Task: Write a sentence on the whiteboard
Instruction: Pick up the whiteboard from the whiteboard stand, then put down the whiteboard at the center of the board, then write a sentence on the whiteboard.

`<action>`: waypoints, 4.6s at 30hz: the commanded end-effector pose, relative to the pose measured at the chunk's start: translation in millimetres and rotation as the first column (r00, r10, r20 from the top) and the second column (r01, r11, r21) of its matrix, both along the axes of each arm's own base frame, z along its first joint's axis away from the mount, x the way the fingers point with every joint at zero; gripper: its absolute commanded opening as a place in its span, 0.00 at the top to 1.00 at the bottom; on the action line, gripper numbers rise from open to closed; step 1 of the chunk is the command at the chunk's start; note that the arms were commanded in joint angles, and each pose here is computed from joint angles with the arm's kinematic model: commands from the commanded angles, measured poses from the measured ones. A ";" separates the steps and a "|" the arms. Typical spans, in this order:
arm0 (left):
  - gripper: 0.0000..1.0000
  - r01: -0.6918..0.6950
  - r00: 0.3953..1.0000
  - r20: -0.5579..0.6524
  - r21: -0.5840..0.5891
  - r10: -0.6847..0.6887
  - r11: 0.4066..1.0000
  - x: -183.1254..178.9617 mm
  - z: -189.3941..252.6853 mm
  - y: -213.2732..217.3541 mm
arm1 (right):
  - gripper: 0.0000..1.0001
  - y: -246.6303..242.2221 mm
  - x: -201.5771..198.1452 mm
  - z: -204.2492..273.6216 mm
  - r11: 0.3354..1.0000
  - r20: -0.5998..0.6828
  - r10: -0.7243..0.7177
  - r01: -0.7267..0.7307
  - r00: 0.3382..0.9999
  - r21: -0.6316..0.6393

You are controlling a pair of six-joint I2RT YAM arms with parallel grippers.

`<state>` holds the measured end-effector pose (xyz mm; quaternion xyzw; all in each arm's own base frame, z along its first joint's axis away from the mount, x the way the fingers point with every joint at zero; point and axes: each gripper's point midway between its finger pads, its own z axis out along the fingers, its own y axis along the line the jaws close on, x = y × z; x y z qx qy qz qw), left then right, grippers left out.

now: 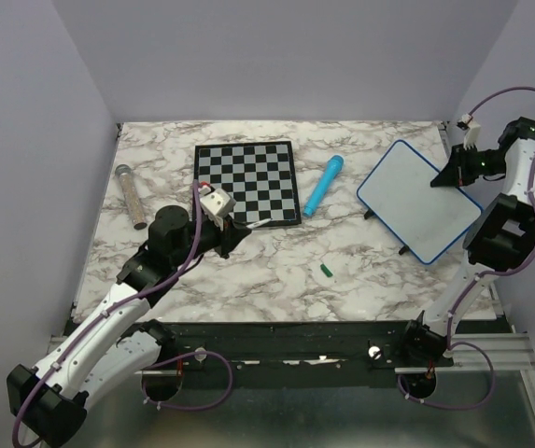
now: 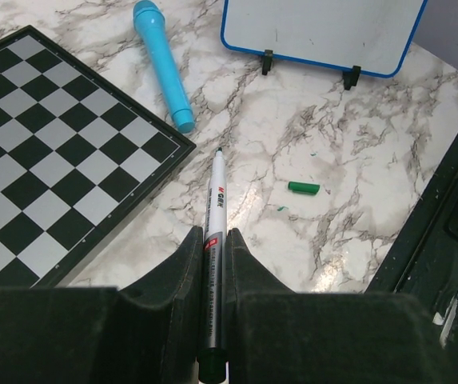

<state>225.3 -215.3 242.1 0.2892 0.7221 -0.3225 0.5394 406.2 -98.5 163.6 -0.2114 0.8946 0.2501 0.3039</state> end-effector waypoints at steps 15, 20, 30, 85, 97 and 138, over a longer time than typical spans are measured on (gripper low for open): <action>1.00 0.023 1.000 -0.005 -0.015 -0.023 1.000 0.8 -4.3 -4.3 | 1.00 53.0 -16.8 87.1 0.979 0.288 0.073 -0.124 0.955 0.164; 1.00 0.033 0.999 0.013 -0.033 -0.033 0.999 -0.6 0.1 -5.6 | 0.99 67.5 -29.8 121.1 0.978 0.392 0.047 -0.122 0.919 0.168; 1.00 0.058 0.995 0.089 -0.073 -0.051 0.996 -7.2 16.7 -4.9 | 1.00 108.0 -62.2 133.5 0.962 0.416 0.113 -0.204 0.902 0.181; 1.00 -0.151 0.988 -0.064 -0.313 0.138 0.938 -16.5 -15.7 -8.9 | 0.99 354.6 -110.9 10.5 0.502 0.007 0.865 -0.864 0.502 -0.036; 1.00 -0.123 0.992 -0.037 -0.364 0.118 0.923 -24.3 -12.6 -6.6 | 0.99 347.5 -110.3 13.2 0.493 0.022 0.870 -0.865 0.493 -0.097; 1.00 -0.258 0.958 0.018 -0.390 0.288 0.884 -7.1 -28.1 21.6 | 1.00 351.2 -114.0 10.8 0.497 0.053 0.868 -0.866 0.495 -0.061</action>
